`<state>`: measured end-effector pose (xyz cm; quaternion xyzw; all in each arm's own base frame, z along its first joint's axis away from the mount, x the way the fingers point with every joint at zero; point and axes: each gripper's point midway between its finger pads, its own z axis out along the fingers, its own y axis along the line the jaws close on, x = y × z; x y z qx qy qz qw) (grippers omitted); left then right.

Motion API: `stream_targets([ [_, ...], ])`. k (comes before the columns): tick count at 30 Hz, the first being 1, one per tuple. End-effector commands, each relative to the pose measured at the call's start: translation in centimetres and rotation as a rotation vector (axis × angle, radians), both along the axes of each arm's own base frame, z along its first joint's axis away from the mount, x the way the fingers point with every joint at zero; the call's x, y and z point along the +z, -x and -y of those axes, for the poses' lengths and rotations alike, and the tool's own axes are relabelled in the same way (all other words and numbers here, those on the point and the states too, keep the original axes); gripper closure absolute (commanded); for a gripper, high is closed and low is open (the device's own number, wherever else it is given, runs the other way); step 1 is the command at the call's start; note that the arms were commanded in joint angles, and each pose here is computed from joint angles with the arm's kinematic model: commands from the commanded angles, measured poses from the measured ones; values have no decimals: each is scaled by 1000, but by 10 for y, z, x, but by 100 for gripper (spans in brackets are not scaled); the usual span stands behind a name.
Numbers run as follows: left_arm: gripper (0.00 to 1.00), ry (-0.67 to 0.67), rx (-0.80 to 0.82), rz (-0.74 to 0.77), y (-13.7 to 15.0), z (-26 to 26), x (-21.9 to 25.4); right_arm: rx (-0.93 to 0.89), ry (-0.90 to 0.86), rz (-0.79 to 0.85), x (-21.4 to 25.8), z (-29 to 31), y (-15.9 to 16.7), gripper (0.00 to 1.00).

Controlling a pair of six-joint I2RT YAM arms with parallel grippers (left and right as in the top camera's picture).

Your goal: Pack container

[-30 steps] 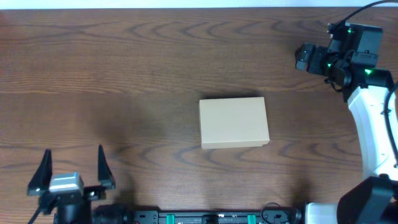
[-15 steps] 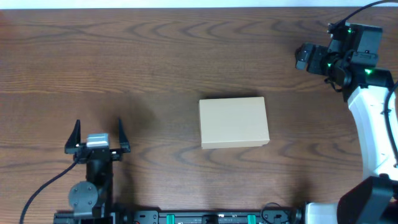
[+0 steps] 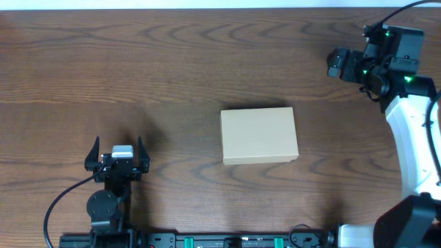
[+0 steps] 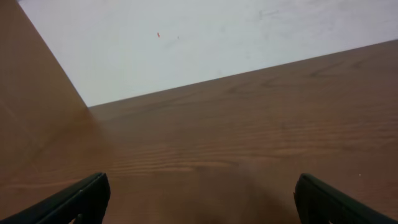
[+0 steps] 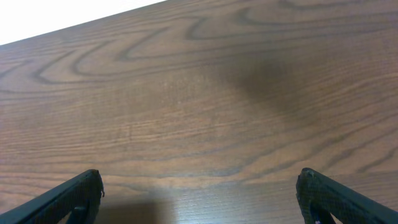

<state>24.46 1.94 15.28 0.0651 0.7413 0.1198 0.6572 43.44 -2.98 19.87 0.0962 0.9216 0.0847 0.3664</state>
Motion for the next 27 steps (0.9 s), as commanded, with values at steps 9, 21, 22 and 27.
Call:
stream_targets([
  [9,5,-15,24,-61,2,-4,-19,6,13,12,5,2,-2,1],
  [21,5,-15,24,-61,2,-4,-19,6,14,12,5,2,-2,1],
  [22,5,-15,24,-61,2,-4,-19,6,13,12,5,2,-2,1],
  [27,5,-15,24,-61,2,-4,-19,-62,83,0,3,19,-1,1],
])
